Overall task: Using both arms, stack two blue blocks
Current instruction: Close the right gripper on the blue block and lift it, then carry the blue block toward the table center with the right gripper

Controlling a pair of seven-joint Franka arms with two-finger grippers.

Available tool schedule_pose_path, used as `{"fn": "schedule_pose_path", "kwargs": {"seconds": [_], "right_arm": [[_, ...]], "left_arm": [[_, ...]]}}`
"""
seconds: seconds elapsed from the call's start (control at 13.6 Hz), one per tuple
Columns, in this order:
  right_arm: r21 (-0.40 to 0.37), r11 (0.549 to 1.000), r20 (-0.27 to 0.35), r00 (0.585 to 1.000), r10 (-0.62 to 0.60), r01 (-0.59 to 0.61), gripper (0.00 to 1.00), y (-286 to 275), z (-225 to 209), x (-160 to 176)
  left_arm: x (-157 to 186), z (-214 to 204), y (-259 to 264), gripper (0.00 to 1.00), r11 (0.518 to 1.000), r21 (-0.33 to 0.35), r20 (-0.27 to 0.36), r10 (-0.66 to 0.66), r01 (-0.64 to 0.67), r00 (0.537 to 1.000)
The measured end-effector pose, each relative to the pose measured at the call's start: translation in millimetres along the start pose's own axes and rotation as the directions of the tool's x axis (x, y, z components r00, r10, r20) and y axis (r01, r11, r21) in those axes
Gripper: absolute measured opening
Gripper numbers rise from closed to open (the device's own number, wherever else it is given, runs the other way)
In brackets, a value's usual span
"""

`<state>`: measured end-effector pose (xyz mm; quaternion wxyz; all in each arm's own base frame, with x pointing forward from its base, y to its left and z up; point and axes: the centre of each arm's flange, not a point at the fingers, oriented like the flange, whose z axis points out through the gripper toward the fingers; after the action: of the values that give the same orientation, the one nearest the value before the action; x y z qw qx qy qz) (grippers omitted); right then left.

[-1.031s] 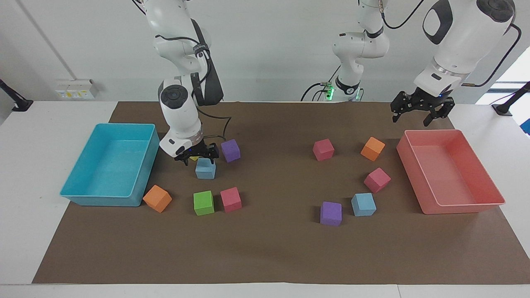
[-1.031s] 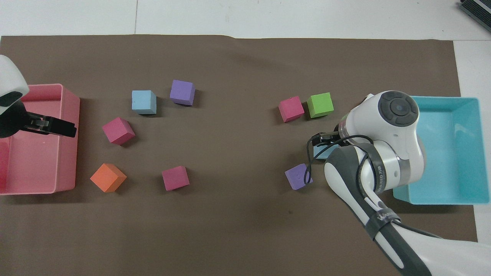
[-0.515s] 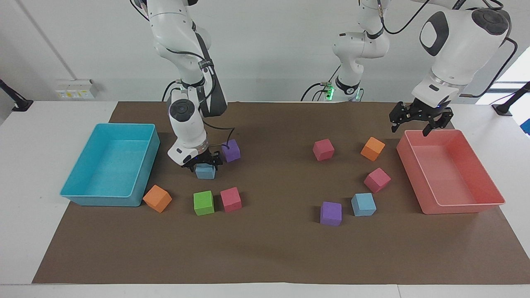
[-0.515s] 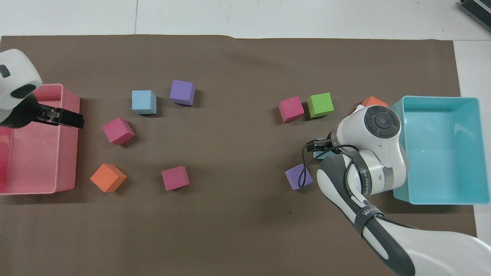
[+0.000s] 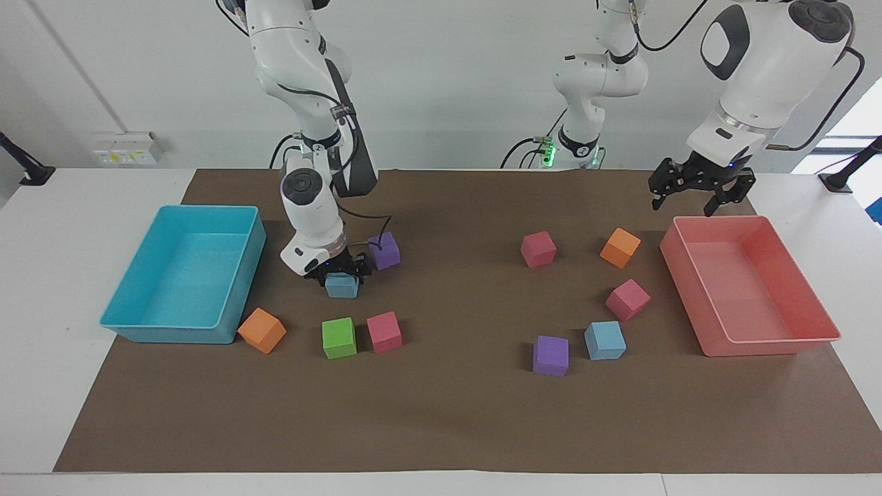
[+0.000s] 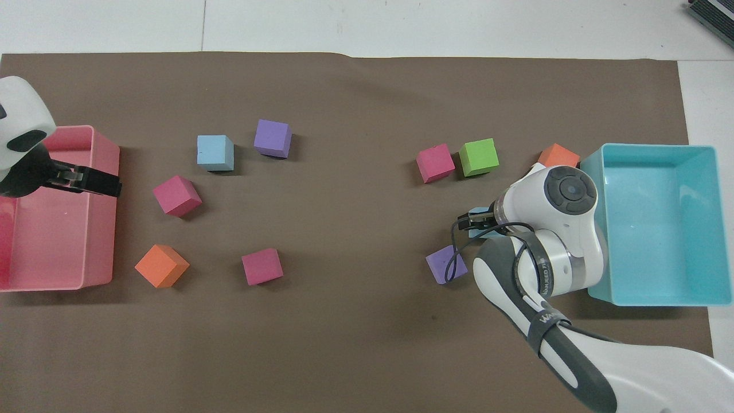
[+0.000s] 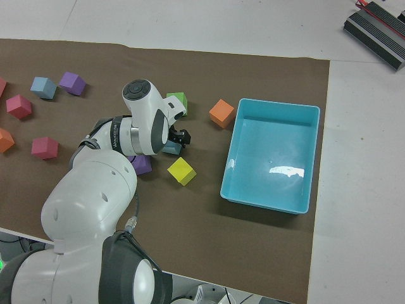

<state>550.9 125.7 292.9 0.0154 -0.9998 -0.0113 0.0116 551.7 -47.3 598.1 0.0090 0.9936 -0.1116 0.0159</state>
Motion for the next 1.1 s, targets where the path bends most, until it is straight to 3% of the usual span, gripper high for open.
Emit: {"fn": "schedule_pose_path", "kwargs": {"seconds": [0.15,0.29,0.37,0.74,1.1], "right_arm": [[0.002,1.0,-0.001,1.0,0.023,-0.023,0.94,0,0,0],[0.002,0.999,-0.001,0.999,0.034,-0.034,0.67,1,0,0],[0.002,0.999,-0.002,0.999,0.037,-0.037,0.63,1,-1,0],[0.009,0.999,-0.027,0.999,0.035,-0.035,0.63,-2,-14,8],[0.02,0.999,-0.014,1.0,0.027,-0.027,0.63,-10,-102,16]], "left_arm": [[-1,0,0,1.0,1.0,0.0,0.002,-0.001,0.001,1.0],[-1,0,-1,1.0,1.0,0.006,0.004,-0.002,0.002,1.0],[-1,0,-2,1.0,1.0,0.009,0.006,-0.01,0.01,1.0],[-2,0,-2,1.0,1.0,0.012,0.009,-0.026,0.026,1.0],[-2,0,-6,1.0,0.999,0.012,0.009,-0.033,0.033,0.999]]}}
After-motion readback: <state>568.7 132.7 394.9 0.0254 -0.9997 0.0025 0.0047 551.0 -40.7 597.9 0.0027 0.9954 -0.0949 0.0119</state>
